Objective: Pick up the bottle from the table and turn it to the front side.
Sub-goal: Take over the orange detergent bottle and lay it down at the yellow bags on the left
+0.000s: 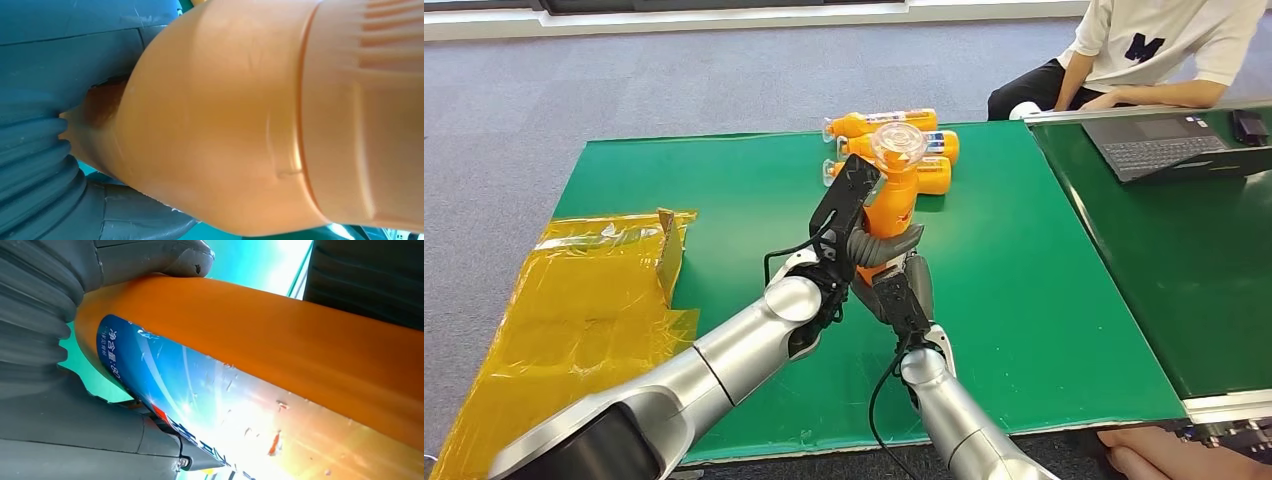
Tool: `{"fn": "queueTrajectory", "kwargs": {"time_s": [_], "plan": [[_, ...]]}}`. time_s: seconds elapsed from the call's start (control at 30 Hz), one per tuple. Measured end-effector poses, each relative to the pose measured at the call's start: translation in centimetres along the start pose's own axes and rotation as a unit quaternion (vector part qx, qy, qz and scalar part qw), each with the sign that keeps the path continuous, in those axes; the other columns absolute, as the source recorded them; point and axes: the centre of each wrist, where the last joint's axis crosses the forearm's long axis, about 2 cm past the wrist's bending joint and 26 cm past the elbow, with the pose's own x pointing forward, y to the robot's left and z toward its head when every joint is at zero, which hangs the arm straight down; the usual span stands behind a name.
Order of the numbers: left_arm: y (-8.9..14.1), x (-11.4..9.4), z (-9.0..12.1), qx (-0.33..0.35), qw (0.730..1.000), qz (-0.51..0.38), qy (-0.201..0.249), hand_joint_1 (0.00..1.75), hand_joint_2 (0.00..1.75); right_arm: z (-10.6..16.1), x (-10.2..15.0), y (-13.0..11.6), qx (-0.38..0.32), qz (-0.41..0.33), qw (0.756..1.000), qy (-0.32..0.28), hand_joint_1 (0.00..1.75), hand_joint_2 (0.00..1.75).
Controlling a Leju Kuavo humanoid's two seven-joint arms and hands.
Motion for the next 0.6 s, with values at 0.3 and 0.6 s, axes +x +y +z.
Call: {"fn": "queueTrajectory", "kwargs": {"time_s": [0.3,0.6], "plan": [[0.0,0.3,-0.1,0.015,1.0,0.0,-0.019,1.75,1.75,0.0,0.1,-0.2,-0.007,0.003,1.0,-0.007,1.75,1.75],[0.7,1.1,-0.2,0.016,0.998,-0.037,-0.038,1.75,1.75,-0.8,1.0,-0.9,-0.001,0.033,0.999,-0.008,0.11,1.75]]}}
